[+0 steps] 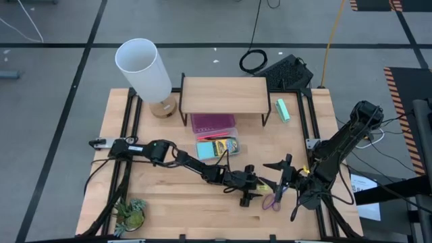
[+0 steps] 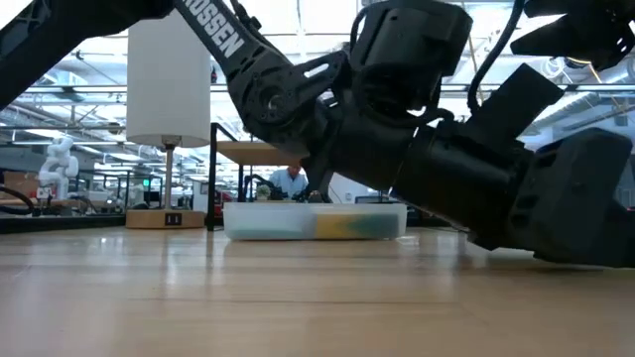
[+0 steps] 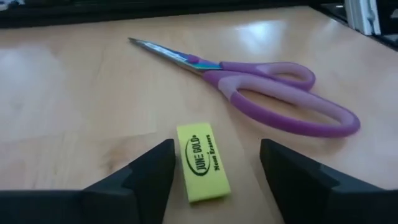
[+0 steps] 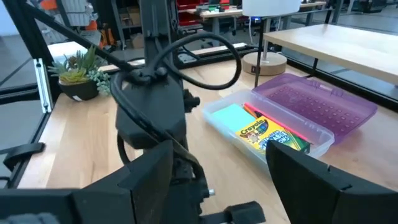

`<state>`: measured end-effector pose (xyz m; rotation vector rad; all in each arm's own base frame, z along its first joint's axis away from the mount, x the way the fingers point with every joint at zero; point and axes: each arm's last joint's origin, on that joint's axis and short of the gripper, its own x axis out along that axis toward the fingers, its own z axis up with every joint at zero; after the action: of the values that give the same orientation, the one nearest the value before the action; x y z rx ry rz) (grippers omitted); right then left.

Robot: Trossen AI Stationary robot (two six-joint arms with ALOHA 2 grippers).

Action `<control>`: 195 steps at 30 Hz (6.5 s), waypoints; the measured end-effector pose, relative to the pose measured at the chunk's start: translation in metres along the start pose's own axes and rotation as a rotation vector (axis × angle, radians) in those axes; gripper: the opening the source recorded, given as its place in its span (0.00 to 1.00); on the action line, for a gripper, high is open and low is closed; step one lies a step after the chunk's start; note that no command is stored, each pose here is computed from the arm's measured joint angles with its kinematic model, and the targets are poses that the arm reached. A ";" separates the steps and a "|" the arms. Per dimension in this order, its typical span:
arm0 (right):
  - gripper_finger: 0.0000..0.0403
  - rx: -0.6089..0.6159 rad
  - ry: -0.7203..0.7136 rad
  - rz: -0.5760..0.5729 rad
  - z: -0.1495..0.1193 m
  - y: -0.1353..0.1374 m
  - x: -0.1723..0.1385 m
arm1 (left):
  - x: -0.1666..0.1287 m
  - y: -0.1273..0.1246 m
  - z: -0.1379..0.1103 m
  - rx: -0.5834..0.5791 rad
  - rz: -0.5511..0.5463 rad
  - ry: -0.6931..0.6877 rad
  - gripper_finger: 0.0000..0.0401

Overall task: Pack school essentials
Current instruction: Put the yellow eraser into the violet supply box, then put the violet scissors into the violet supply box

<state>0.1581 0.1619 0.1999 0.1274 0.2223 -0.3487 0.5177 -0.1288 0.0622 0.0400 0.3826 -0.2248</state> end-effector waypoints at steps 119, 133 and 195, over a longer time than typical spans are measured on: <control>0.62 0.047 0.015 0.288 -0.021 0.007 0.022 | -0.228 -0.038 0.034 -0.134 0.231 0.013 0.70; 0.62 0.017 -0.027 0.381 -0.049 0.025 0.046 | -0.203 -0.073 0.009 -0.072 0.138 -0.067 0.70; 0.57 -0.368 1.040 0.399 -0.079 -0.027 0.004 | -0.187 -0.075 -0.010 -0.028 -0.007 -0.073 0.70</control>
<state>0.1373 0.1476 0.1204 -0.0245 1.2624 0.1925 0.3286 -0.1615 0.1228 0.0024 0.3134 -0.2270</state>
